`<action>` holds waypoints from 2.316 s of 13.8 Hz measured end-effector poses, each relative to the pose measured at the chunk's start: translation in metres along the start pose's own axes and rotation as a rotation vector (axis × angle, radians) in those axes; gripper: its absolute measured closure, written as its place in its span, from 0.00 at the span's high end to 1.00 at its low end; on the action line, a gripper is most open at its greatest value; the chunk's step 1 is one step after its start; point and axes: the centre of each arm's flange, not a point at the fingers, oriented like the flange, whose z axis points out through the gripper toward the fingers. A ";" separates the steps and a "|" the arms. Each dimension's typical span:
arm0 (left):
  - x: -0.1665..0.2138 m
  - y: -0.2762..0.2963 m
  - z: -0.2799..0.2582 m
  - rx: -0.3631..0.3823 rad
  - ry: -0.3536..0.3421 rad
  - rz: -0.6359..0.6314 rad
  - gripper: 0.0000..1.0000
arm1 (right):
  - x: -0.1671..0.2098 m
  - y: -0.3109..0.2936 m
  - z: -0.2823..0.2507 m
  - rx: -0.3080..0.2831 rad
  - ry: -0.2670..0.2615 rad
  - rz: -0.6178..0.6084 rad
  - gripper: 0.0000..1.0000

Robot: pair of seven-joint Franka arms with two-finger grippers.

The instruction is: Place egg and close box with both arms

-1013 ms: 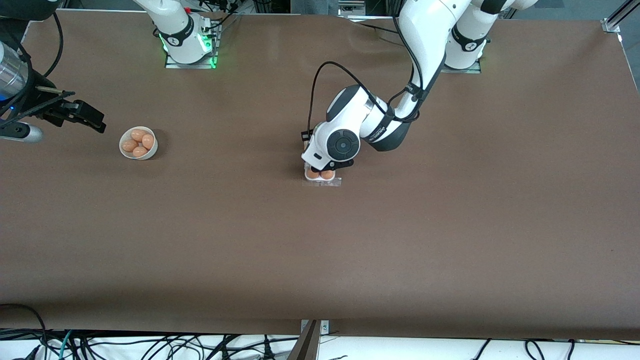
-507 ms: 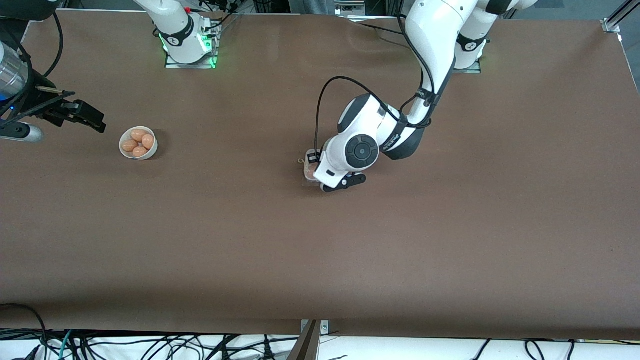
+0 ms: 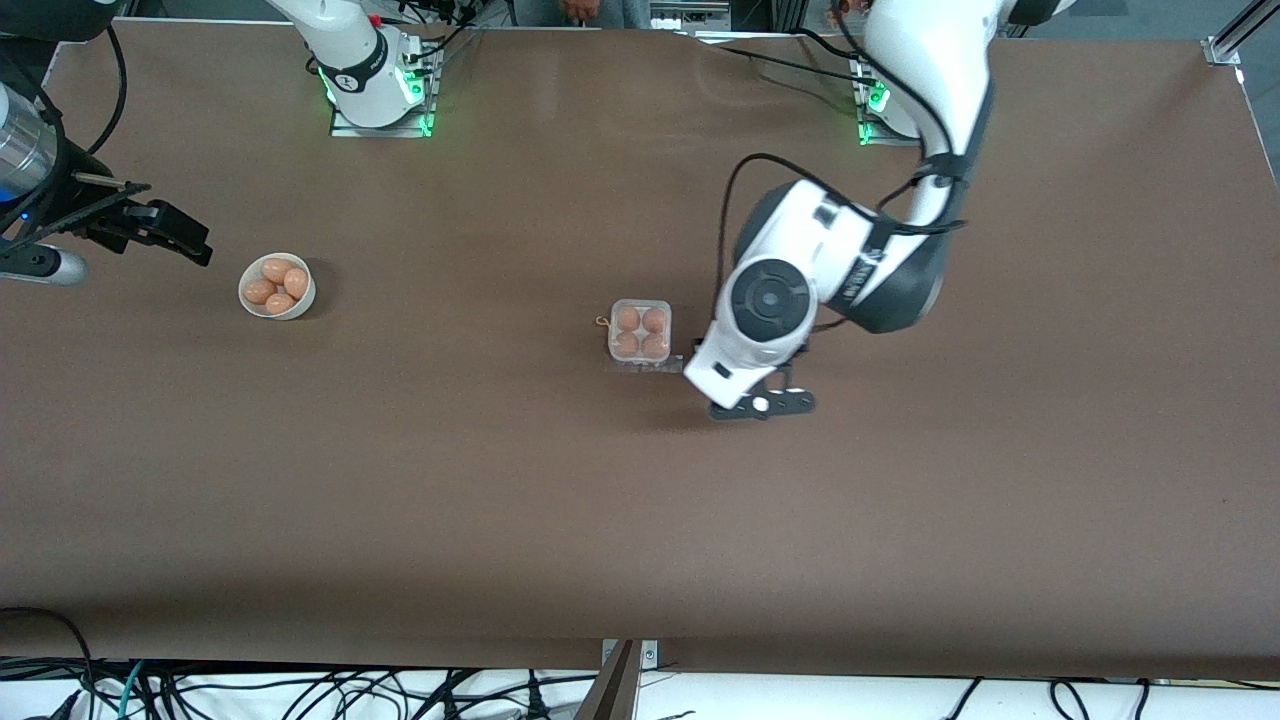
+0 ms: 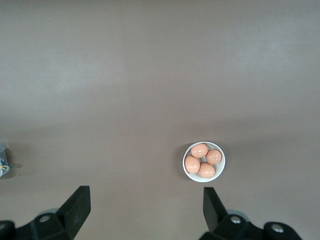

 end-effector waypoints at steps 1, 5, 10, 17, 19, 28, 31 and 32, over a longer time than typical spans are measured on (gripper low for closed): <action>0.013 -0.029 -0.011 0.006 0.006 0.023 0.89 | 0.000 0.000 0.000 0.000 0.000 0.000 1.00; 0.050 -0.139 -0.042 0.053 0.055 0.071 0.92 | 0.000 0.000 0.000 0.000 0.000 0.000 1.00; 0.063 -0.211 -0.065 0.060 0.086 0.013 0.97 | 0.000 0.000 0.000 0.000 0.000 0.000 1.00; 0.041 -0.279 -0.132 0.070 0.170 0.040 1.00 | 0.000 0.000 0.001 0.000 -0.003 0.000 1.00; 0.024 -0.326 -0.155 0.050 0.183 0.065 1.00 | 0.000 0.000 0.001 0.000 -0.003 0.000 1.00; -0.053 -0.390 -0.155 -0.073 0.192 0.056 1.00 | 0.000 -0.001 0.001 -0.001 -0.004 -0.001 1.00; -0.072 -0.378 -0.158 -0.086 0.190 0.024 1.00 | 0.000 -0.001 0.002 -0.001 -0.005 -0.002 1.00; -0.074 -0.375 -0.158 -0.086 0.189 0.025 1.00 | 0.000 -0.001 0.002 -0.001 -0.005 -0.002 1.00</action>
